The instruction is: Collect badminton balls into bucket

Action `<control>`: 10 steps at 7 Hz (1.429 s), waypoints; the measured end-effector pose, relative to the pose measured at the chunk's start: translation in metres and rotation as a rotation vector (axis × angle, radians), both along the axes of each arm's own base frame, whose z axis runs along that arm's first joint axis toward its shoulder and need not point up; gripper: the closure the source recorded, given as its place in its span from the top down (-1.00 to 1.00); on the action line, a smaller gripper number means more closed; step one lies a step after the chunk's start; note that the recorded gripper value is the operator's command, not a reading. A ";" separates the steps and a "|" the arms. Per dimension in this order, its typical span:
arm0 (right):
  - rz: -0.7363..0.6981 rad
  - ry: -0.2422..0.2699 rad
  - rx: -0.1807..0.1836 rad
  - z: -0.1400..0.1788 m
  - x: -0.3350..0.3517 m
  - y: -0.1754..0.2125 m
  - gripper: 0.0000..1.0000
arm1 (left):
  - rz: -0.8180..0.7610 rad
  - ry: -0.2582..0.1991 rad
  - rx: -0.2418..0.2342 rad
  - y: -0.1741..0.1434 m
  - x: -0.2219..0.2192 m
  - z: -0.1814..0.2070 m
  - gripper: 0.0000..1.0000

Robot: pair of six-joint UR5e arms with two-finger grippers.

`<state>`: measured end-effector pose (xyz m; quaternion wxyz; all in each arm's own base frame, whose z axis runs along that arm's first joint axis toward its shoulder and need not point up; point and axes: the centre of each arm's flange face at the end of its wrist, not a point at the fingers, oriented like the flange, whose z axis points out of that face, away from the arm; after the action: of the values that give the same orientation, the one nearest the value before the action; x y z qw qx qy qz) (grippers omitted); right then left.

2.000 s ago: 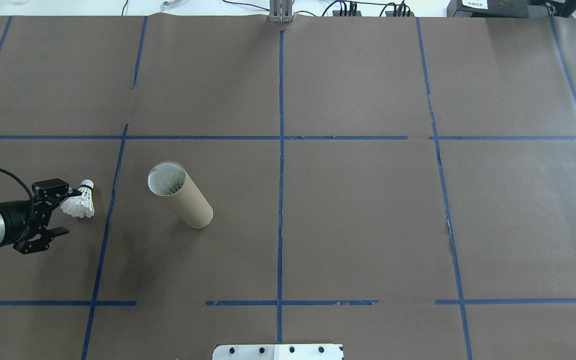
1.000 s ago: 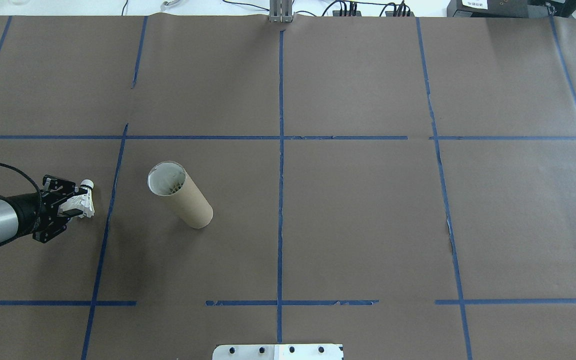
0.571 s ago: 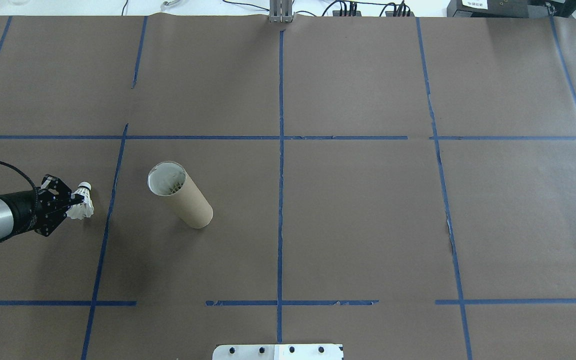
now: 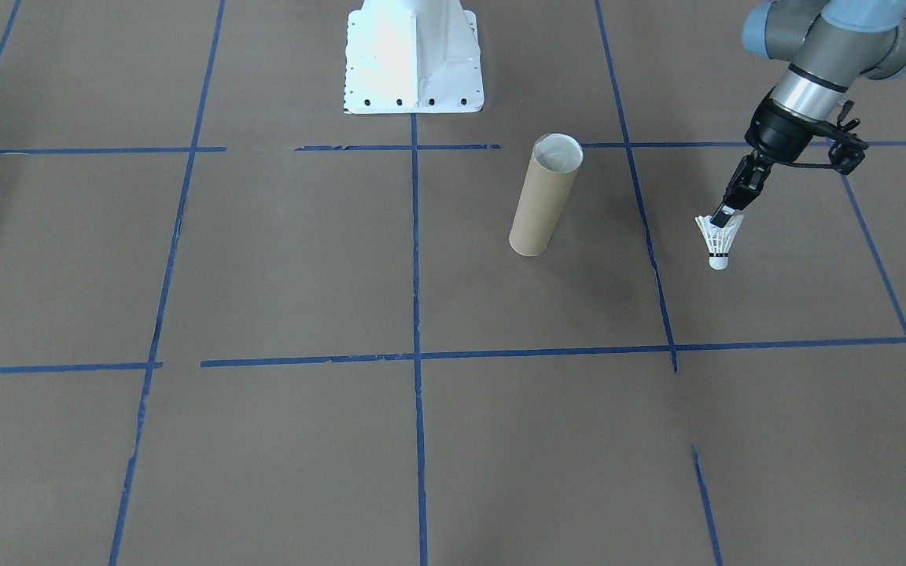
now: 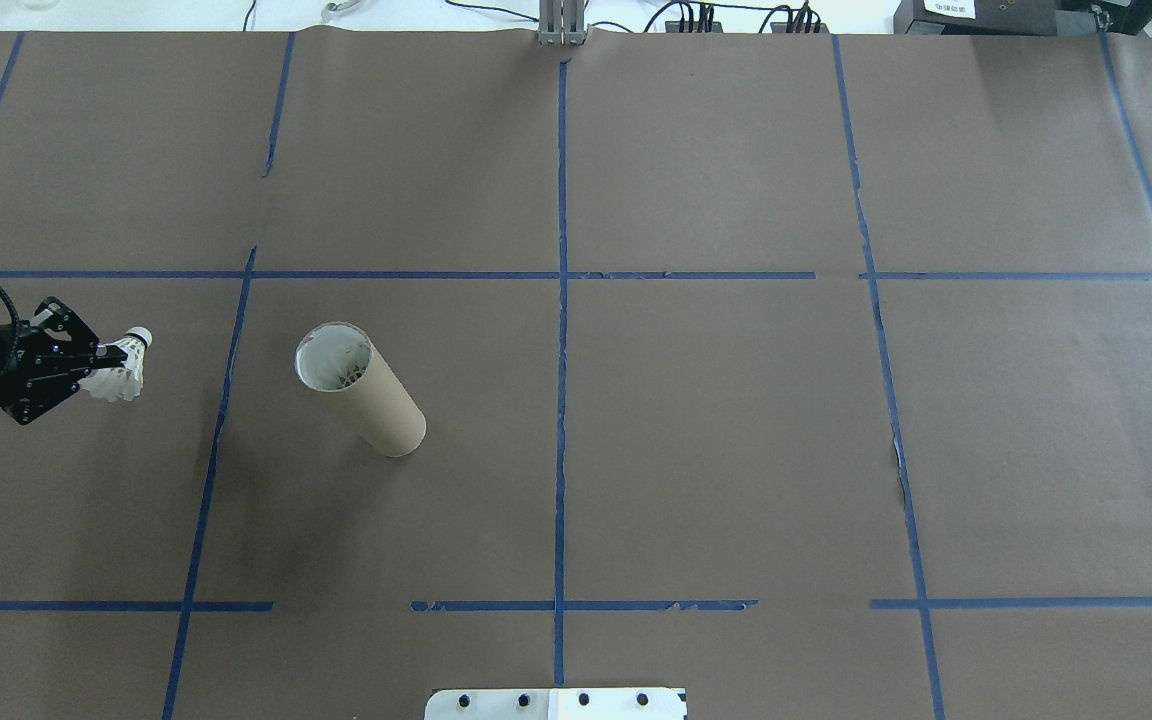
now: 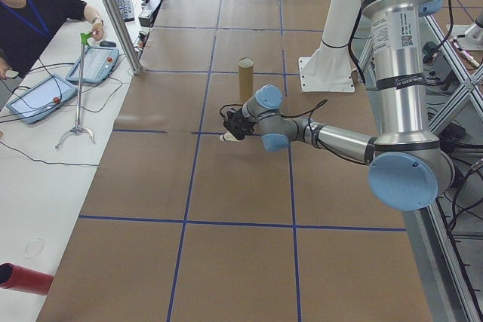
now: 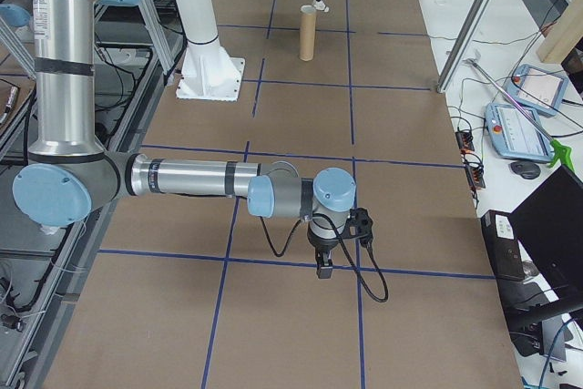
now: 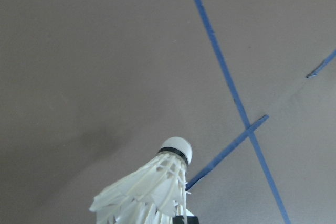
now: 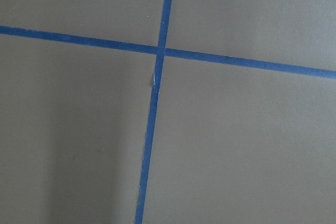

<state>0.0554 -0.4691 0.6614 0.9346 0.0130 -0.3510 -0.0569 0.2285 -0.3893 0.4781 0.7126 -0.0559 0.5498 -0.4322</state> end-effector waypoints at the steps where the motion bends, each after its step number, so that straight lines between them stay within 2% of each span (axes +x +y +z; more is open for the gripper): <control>1: 0.000 0.000 0.000 0.000 0.000 0.000 1.00 | 0.087 -0.005 0.065 -0.007 -0.026 -0.003 -1.00; 3: 0.000 0.000 0.001 0.000 0.000 0.000 1.00 | 0.240 -0.030 0.164 -0.006 -0.047 -0.014 -1.00; 4: 0.000 0.000 0.001 -0.001 0.000 0.000 1.00 | 0.305 -0.064 0.198 -0.008 -0.046 -0.034 -1.00; 5: 0.000 0.000 0.001 -0.001 0.000 0.000 1.00 | 0.351 -0.095 0.209 -0.016 -0.043 -0.062 -1.00; 7: 0.000 0.000 0.001 -0.001 0.000 0.000 1.00 | 0.388 -0.150 0.170 -0.043 -0.032 -0.132 -1.00; 10: 0.000 0.000 0.001 -0.001 0.000 0.000 1.00 | 0.401 -0.283 0.081 -0.081 -0.033 -0.271 -1.00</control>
<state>0.0554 -0.4692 0.6609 0.9345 0.0136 -0.3510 -0.0572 0.1955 -0.4703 0.2068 0.8555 -0.0742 0.4395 -0.2635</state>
